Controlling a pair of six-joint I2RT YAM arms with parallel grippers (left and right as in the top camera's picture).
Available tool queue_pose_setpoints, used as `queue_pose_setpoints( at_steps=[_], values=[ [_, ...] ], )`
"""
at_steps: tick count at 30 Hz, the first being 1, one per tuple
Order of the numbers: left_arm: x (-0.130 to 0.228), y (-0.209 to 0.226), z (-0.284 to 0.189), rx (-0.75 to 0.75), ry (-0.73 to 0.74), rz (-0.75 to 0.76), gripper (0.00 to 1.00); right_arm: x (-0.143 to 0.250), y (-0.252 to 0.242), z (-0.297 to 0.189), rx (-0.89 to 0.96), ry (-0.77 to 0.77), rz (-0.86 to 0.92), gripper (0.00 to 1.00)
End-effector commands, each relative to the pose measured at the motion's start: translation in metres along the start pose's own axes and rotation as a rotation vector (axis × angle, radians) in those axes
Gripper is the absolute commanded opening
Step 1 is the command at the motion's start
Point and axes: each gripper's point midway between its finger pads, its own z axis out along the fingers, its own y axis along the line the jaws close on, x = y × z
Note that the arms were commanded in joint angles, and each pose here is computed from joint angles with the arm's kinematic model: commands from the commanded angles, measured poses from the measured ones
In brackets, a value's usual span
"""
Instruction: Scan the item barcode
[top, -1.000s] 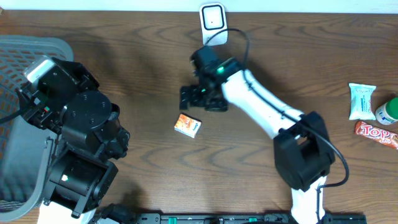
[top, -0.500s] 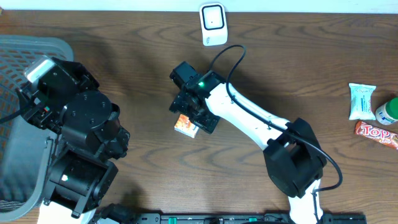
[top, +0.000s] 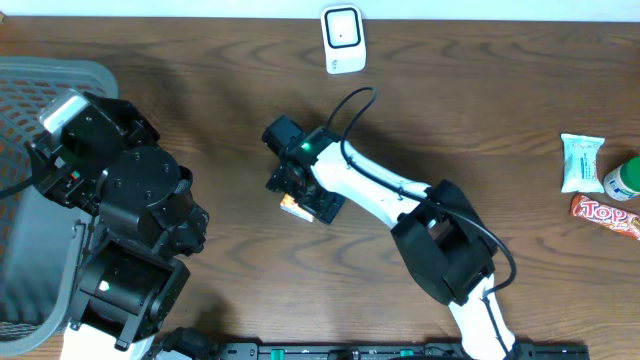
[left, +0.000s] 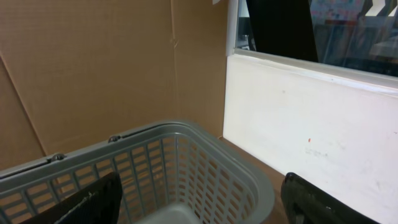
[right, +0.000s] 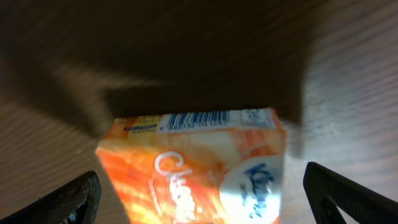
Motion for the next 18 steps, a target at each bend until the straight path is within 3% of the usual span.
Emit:
queue_pose_setpoints(
  at_steps=[1, 7, 9, 11, 18],
  values=[
    [-0.001, 0.004, 0.001, -0.02, -0.003, 0.011, 0.82, -0.001, -0.007, 0.015, 0.042, -0.01, 0.0, 0.95],
    [-0.001, 0.004, 0.001, -0.02, -0.003, 0.011, 0.82, -0.004, -0.014, 0.015, 0.07, -0.009, -0.155, 0.8],
    [-0.001, 0.004, 0.001, -0.02, -0.003, 0.011, 0.82, -0.011, -0.022, 0.013, 0.104, -0.02, -0.212, 0.59],
    [-0.001, 0.004, 0.001, -0.02, -0.003, 0.011, 0.82, -0.02, -0.03, 0.01, 0.137, -0.031, -0.288, 0.49],
    [-0.001, 0.004, 0.001, -0.02, -0.003, 0.011, 0.82, -0.069, -0.06, -0.004, 0.287, -0.105, -0.659, 0.56]
  ],
)
